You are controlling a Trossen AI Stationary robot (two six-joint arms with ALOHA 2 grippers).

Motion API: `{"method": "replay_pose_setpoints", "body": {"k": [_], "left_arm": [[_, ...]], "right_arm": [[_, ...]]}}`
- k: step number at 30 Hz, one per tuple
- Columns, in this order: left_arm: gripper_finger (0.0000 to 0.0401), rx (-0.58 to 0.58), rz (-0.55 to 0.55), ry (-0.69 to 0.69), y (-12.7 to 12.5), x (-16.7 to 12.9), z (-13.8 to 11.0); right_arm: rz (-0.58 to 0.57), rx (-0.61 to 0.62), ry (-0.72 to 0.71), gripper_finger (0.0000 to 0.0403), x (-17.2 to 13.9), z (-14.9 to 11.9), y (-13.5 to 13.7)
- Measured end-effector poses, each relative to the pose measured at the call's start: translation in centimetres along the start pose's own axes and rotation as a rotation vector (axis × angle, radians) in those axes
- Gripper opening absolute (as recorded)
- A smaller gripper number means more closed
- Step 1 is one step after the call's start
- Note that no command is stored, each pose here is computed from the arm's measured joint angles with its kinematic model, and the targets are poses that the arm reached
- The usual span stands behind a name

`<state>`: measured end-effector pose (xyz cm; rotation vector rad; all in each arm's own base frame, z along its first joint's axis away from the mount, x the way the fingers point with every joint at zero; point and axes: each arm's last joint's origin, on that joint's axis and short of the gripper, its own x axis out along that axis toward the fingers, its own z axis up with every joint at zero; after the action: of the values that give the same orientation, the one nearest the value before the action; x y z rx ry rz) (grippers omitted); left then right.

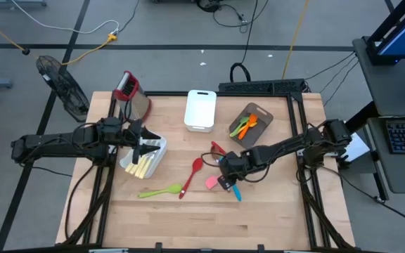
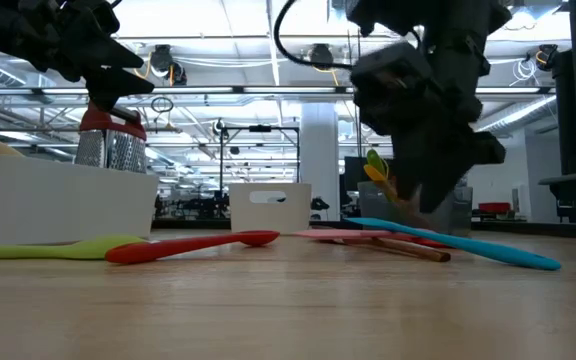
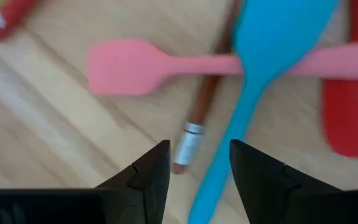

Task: Pick & Place Kitchen Items
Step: Put the blue spatula into the black bin

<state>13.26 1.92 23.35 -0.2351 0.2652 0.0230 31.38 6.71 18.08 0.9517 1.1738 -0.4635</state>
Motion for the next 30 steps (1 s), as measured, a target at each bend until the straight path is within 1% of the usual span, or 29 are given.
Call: {"method": "replay_pose_setpoints", "body": {"k": [4, 7, 14, 21, 25, 30], "left_arm": [[0.0228, 0.002, 0.001, 0.003, 0.0, 0.0, 0.0], [0.0228, 0.010, 0.001, 0.003, 0.0, 0.0, 0.0], [0.0228, 0.010, 0.002, 0.008, 0.0, 0.0, -0.1], [0.0228, 0.008, 0.002, 0.009, 0.0, 0.0, -0.1], [0.0228, 0.005, 0.004, 0.016, 0.0, 0.0, -0.2], [0.0228, 0.005, 0.006, 0.023, 0.1, 0.0, -0.2]], "right_arm": [[-0.018, 0.000, -0.004, 0.0157, 0.3, 0.0, -0.1], [-0.067, -0.001, -0.006, 0.0157, 0.7, -0.1, -0.5], [-0.063, -0.010, 0.024, 0.0157, 2.6, -0.1, -0.2], [-0.103, -0.004, 0.042, 0.0157, 4.2, -0.1, -0.6], [-0.080, 0.015, 0.036, 0.0157, 4.2, -0.1, -0.4], [-0.038, 0.015, 0.018, 0.0157, 3.2, 0.0, -0.1]]}}
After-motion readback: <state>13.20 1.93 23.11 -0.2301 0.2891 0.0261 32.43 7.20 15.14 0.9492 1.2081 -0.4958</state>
